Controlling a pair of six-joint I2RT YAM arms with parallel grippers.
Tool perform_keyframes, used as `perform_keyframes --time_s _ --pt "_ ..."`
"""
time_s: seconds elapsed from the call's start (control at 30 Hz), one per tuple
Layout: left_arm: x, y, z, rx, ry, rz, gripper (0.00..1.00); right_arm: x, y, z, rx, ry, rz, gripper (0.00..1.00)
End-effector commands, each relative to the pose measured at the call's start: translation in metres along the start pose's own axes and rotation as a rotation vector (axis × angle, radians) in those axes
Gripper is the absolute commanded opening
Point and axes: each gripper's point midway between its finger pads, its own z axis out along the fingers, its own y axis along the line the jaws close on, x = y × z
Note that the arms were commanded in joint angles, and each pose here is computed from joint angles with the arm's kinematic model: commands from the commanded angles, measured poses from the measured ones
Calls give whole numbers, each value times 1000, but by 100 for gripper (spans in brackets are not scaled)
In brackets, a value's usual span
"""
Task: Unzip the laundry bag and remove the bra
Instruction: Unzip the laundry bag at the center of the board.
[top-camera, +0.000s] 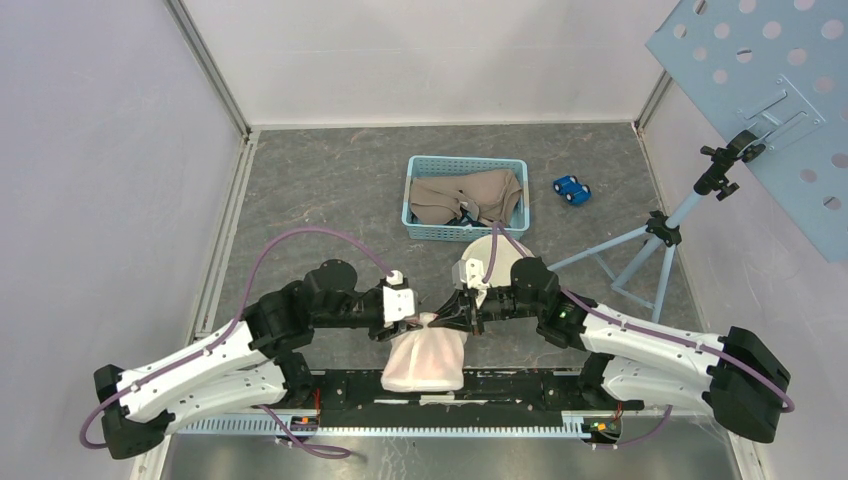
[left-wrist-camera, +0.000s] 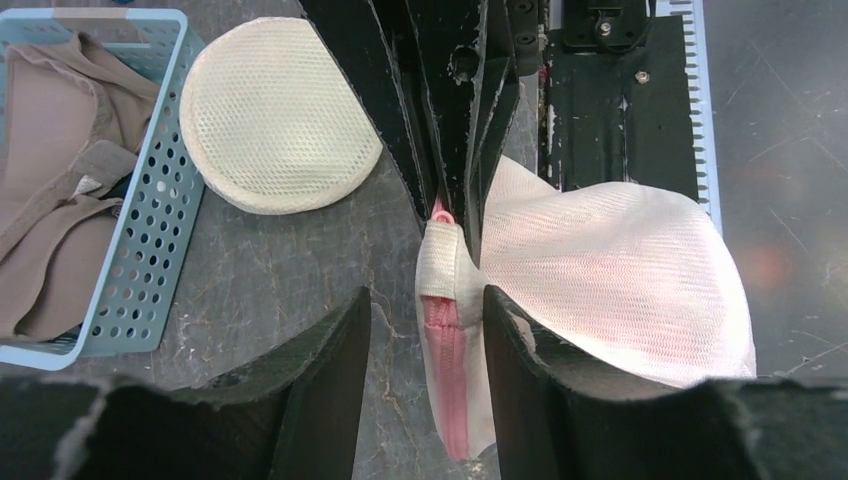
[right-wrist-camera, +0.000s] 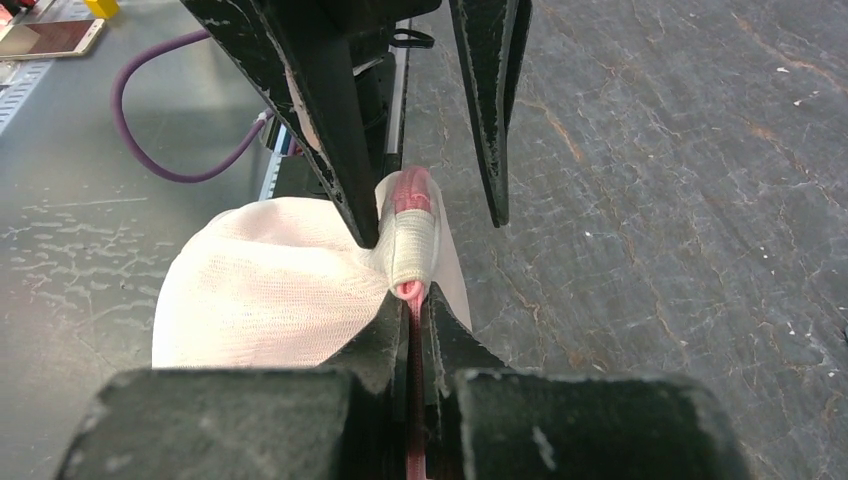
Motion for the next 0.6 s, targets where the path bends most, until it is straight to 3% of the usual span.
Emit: perform_keyframes --time_s 0.0,0.27,0.37,0.47,0.5,0.57 --pt "-23 10 -5 -40 -43 84 49 -20 1 2 -16 -57 -14 0" --pt "-22 6 -3 -20 -33 96 25 -19 2 2 -20 -58 -5 0" --pt "-24 4 -3 -10 -41 97 3 -19 2 2 -22 -59 -5 0" --pt "-23 1 -1 3 -34 73 2 -18 2 3 -23 -55 -3 0" --pt "-23 0 0 8 -35 67 8 -18 2 3 -22 -57 -4 0" --pt "-24 0 1 7 -41 56 34 -18 2 3 -25 -57 -3 0"
